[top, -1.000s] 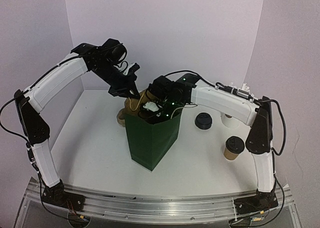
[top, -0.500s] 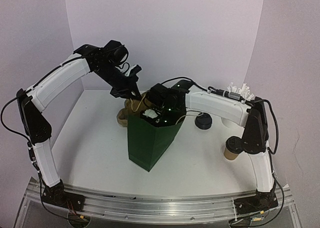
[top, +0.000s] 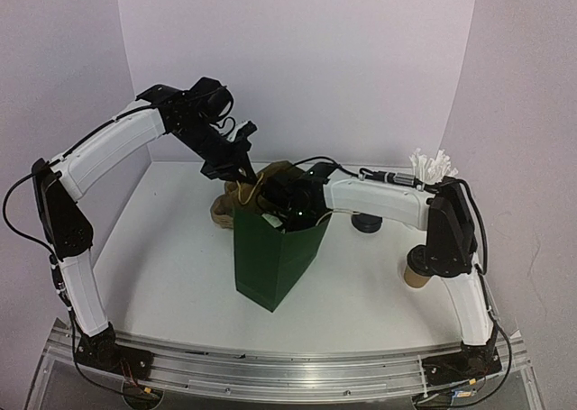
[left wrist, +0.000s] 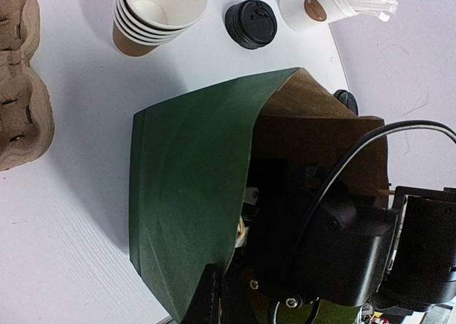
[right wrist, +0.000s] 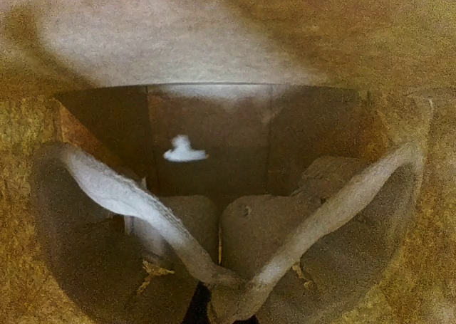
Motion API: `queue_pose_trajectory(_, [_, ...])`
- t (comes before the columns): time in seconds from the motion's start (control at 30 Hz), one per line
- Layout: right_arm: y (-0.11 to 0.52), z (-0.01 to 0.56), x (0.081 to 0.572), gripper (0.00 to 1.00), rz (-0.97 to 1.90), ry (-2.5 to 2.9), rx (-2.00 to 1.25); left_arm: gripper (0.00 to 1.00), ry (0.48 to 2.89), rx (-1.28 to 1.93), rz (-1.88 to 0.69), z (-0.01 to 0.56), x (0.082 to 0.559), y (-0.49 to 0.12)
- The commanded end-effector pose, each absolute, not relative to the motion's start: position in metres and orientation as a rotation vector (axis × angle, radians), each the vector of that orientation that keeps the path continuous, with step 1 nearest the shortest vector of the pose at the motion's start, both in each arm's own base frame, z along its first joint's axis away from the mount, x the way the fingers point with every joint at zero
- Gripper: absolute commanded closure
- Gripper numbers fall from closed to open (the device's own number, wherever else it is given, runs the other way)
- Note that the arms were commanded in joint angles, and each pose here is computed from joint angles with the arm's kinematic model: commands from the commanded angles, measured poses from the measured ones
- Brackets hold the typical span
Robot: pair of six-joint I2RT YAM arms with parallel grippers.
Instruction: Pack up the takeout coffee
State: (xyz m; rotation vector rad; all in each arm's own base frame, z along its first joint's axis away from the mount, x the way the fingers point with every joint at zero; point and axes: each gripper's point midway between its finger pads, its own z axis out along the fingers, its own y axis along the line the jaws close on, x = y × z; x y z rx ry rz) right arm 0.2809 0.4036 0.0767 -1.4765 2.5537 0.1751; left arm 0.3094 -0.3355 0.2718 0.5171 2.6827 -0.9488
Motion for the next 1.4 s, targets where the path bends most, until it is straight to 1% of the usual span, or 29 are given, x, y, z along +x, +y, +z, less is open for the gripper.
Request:
queue_pose_trajectory(0.0, [0.409,0.059,0.283,1.00,0.178,2.561,-1.476,1.00,2.612,0.567,-1.021,0.287,0.309,-0.346])
queue_pose_trajectory(0.17, [0.407,0.047,0.279,1.00,0.183,2.589,-1.475,1.00,2.618,0.575,-1.034,0.285,0.309,-0.349])
queue_pose_trajectory(0.2, [0.408,0.046,0.279,0.98,0.184,2.593,-1.470,1.00,2.619,0.577,-1.036,0.284,0.310,-0.349])
queue_pose_trajectory(0.27, [0.409,0.047,0.280,0.92,0.183,2.592,-1.459,1.00,2.618,0.580,-1.038,0.284,0.310,-0.350])
queue_pose_trajectory(0.43, [0.411,0.055,0.284,0.63,0.190,2.582,-1.433,1.00,2.622,0.586,-1.031,0.282,0.310,-0.350])
queue_pose_trajectory(0.47, [0.412,0.058,0.283,0.61,0.199,2.580,-1.427,1.00,2.624,0.586,-1.028,0.281,0.310,-0.349])
queue_pose_trajectory(0.67, [0.416,0.076,0.284,0.58,0.243,2.559,-1.400,1.00,2.615,0.584,-1.009,0.284,0.312,-0.348])
queue_pose_trajectory(0.8, [0.419,0.095,0.283,0.46,0.283,2.537,-1.366,1.00,2.584,0.581,-0.989,0.293,0.316,-0.346])
queue_pose_trajectory(0.9, [0.420,0.114,0.283,0.35,0.308,2.512,-1.339,1.00,2.574,0.580,-0.970,0.295,0.318,-0.345])
queue_pose_trajectory(1.0, [0.421,0.135,0.284,0.28,0.339,2.480,-1.310,1.00,2.576,0.584,-0.973,0.293,0.318,-0.346])
queue_pose_trajectory(1.2, [0.424,0.166,0.286,0.22,0.376,2.431,-1.270,1.00,2.595,0.584,-0.960,0.284,0.319,-0.345])
queue_pose_trajectory(1.37, [0.426,0.179,0.287,0.20,0.391,2.408,-1.260,1.00,2.599,0.582,-0.961,0.281,0.319,-0.346])
